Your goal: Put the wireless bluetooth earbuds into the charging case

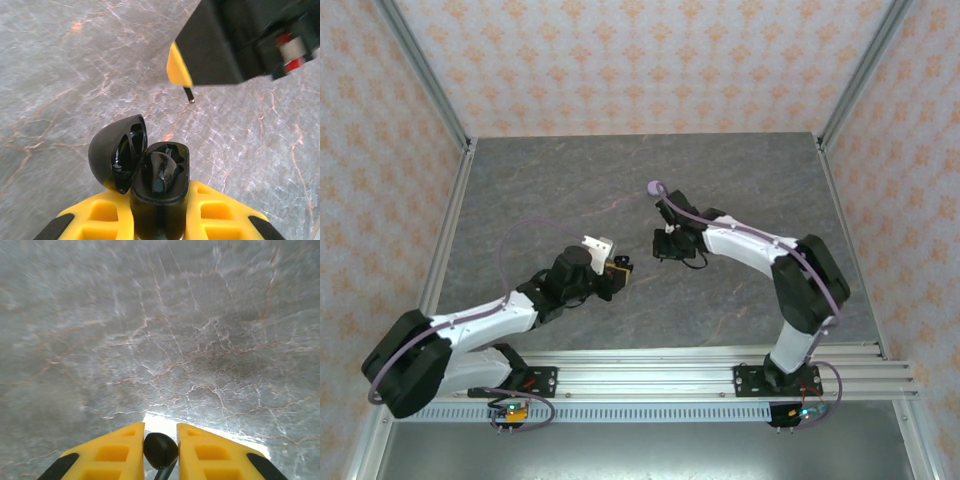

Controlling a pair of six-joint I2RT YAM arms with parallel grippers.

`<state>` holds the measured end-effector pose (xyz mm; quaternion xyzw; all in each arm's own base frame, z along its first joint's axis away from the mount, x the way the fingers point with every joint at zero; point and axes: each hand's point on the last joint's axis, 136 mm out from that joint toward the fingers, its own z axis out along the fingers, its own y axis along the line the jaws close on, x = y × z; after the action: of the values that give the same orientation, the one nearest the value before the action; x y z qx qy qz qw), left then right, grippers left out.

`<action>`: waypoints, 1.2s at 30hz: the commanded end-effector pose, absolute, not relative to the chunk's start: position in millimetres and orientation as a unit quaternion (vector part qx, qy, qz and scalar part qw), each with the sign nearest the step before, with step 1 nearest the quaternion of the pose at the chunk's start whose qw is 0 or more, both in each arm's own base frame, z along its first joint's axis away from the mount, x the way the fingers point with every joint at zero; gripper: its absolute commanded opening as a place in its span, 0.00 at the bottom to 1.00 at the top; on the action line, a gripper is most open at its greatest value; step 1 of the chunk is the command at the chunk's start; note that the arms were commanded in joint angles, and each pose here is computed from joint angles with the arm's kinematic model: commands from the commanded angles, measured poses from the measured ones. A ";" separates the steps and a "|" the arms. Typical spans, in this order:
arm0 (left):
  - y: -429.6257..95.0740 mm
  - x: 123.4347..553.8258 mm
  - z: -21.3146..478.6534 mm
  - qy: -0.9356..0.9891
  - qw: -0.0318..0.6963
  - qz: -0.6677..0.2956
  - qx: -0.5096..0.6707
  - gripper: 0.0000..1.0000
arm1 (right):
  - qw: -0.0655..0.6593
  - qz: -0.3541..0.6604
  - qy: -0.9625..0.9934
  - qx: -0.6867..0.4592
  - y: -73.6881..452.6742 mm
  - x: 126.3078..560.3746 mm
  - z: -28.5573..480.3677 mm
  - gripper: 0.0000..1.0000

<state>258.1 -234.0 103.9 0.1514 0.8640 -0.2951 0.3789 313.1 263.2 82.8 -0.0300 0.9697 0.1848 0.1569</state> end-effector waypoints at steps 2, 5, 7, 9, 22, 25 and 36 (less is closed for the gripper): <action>-257.1 268.3 124.9 0.822 0.412 -0.354 0.170 0.17 | 0.225 0.209 0.951 -0.026 259.4 320.9 125.4 0.21; -267.5 271.5 123.5 0.814 0.409 -0.368 0.185 0.17 | 0.249 0.225 0.941 -0.034 258.2 318.8 147.9 0.21; -275.0 272.3 124.8 0.805 0.409 -0.384 0.192 0.17 | 0.264 0.242 0.933 -0.042 259.9 316.6 162.5 0.21; -281.0 273.3 127.1 0.796 0.412 -0.398 0.197 0.17 | 0.277 0.257 0.925 -0.050 261.5 314.3 174.0 0.21; -301.6 280.5 159.8 0.745 0.442 -0.452 0.211 0.16 | 0.335 0.285 0.891 -0.110 269.8 294.6 213.1 0.21; -303.6 279.9 168.1 0.735 0.450 -0.461 0.213 0.16 | 0.336 0.284 0.891 -0.114 270.8 292.9 214.0 0.21; -301.5 281.6 184.8 0.725 0.466 -0.461 0.209 0.16 | 0.338 0.283 0.889 -0.126 274.3 286.5 216.7 0.21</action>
<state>274.9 -299.8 149.2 0.2067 0.7586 -0.4465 0.4271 286.5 275.8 205.5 -0.1193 0.8980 0.2833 0.3148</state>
